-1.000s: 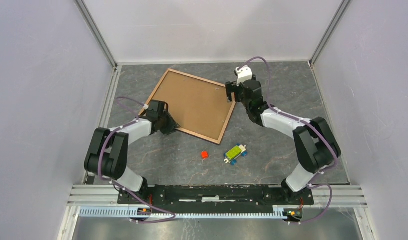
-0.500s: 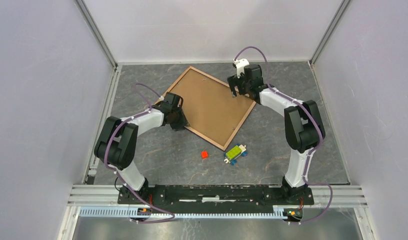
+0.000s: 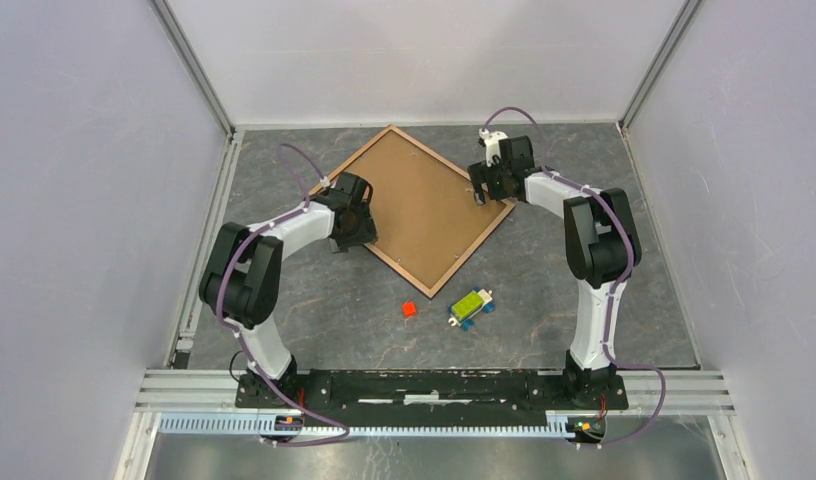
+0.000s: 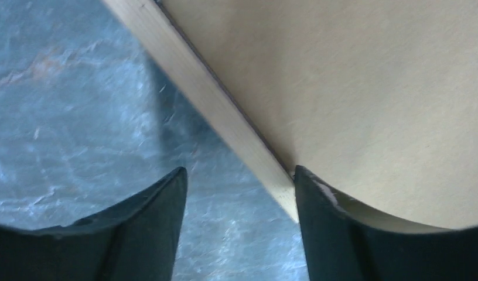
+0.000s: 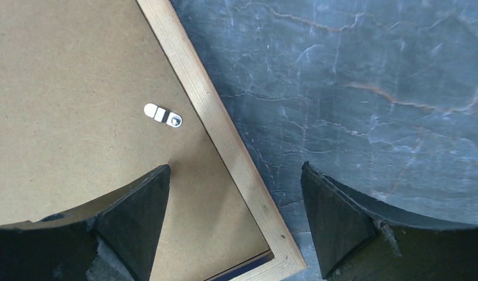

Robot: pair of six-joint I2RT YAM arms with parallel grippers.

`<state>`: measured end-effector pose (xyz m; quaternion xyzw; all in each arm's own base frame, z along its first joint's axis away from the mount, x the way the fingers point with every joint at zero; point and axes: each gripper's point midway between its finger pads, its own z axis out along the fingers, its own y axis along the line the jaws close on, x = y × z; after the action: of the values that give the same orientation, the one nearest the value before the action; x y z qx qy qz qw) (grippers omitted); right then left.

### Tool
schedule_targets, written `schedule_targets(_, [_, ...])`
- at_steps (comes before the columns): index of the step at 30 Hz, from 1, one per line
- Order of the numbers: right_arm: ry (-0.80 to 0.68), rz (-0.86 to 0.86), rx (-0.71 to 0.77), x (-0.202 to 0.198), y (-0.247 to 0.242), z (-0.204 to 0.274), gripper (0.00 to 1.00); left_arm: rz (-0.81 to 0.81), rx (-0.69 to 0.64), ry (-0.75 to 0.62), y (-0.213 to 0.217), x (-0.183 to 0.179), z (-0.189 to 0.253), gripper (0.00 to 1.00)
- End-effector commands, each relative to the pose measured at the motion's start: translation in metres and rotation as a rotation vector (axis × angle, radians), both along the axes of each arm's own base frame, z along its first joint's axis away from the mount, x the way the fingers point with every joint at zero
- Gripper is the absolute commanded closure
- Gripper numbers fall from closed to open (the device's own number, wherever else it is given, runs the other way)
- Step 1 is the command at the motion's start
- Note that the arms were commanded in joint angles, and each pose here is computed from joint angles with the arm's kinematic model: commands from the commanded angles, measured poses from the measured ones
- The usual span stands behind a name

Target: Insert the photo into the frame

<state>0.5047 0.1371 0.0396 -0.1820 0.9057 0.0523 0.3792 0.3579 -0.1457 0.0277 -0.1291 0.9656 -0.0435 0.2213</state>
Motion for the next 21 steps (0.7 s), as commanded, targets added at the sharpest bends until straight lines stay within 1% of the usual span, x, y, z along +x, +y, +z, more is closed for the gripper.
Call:
schedule_targets(1, [0.023,0.001,0.09,0.013,0.005,0.001,0.16,-0.054,0.021,-0.079,0.016,-0.02,0.016,0.17])
schedule_targets(2, [0.036,0.002,0.102,0.013,0.006,-0.001,0.19,-0.05,-0.013,-0.092,0.012,-0.021,0.019,0.14])
schedule_targets(3, [0.047,0.003,0.111,0.011,0.006,-0.002,0.22,-0.048,-0.05,-0.091,0.008,-0.026,0.019,0.12])
schedule_targets(6, [0.069,0.015,0.165,0.001,0.013,-0.003,0.31,-0.043,-0.16,-0.079,-0.01,-0.031,0.011,0.11])
schedule_targets(9, [0.093,0.013,0.231,-0.017,0.019,-0.006,0.44,-0.026,-0.197,-0.039,-0.018,-0.029,-0.001,0.17])
schedule_targets(11, [0.108,0.0,0.271,-0.032,0.022,-0.009,0.49,-0.008,-0.226,-0.012,-0.02,-0.024,-0.008,0.21])
schedule_targets(14, [0.103,-0.014,0.324,-0.053,0.024,-0.006,0.56,0.026,-0.282,-0.006,-0.019,-0.011,-0.014,0.29])
schedule_targets(17, [0.08,0.0,0.356,-0.067,0.025,0.005,0.61,0.046,-0.263,-0.022,-0.01,0.003,-0.013,0.33])
schedule_targets(19, [0.084,0.025,0.363,-0.078,0.027,0.009,0.61,0.06,-0.224,-0.024,0.001,0.009,-0.012,0.35])
schedule_targets(21, [0.081,0.062,0.356,-0.084,0.028,0.015,0.61,0.065,-0.179,-0.031,0.01,0.011,-0.01,0.4])
